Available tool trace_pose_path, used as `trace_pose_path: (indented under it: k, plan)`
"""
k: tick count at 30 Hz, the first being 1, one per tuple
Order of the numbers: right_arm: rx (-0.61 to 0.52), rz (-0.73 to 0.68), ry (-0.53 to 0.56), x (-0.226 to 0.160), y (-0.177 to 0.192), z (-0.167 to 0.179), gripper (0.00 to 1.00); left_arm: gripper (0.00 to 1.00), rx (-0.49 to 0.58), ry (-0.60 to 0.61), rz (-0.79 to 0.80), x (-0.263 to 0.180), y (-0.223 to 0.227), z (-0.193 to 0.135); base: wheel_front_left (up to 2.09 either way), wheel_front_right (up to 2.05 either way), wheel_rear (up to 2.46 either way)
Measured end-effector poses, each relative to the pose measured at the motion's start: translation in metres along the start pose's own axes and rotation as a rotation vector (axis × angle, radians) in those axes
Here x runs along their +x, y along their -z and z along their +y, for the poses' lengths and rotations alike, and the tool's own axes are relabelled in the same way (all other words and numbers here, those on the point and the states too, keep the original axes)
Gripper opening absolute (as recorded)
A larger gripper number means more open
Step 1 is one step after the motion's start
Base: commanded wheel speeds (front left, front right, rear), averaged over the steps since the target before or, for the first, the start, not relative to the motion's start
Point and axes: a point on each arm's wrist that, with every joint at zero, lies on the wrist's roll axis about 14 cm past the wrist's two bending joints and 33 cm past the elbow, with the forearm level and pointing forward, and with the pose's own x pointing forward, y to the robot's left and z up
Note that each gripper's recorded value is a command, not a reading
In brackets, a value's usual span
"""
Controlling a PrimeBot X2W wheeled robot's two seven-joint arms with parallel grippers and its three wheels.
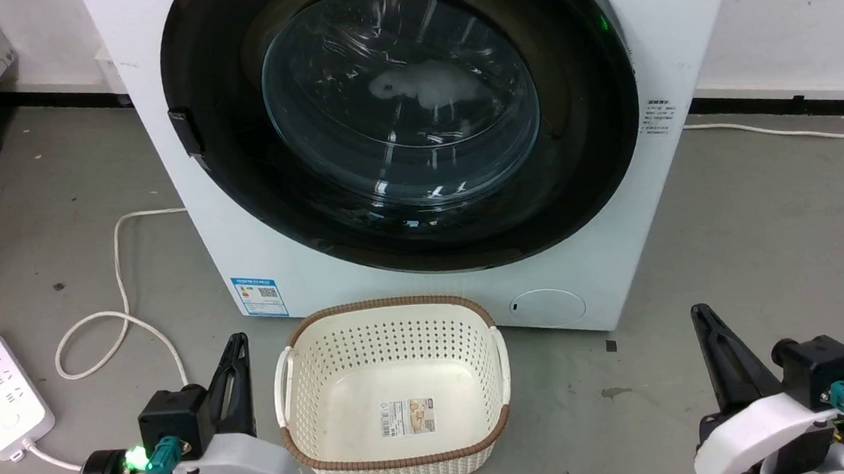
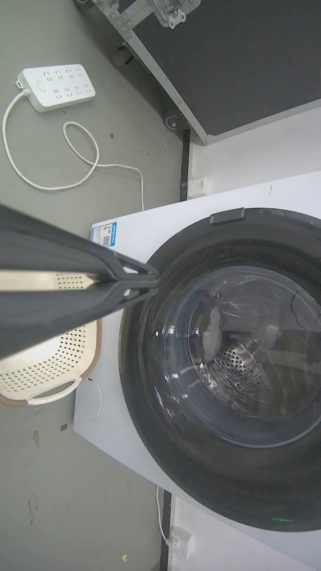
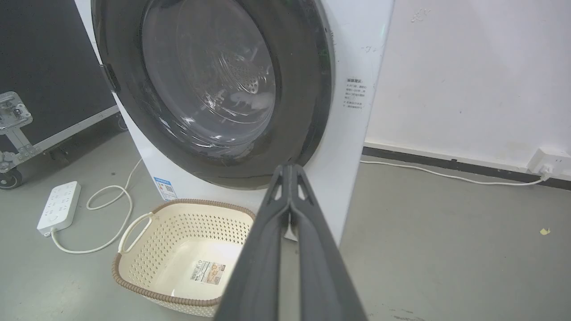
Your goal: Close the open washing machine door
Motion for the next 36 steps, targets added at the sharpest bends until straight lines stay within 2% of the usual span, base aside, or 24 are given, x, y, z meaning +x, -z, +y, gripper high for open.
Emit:
trace_pose_path:
  k: [36]
  plan:
    - [-0.067, 0.014, -0.033, 0.004, -0.004, 0.011, 0.00, 0.00, 0.049, -0.061, 0.037, -0.012, 0.003, 0.010, 0.00, 0.00, 0.00]
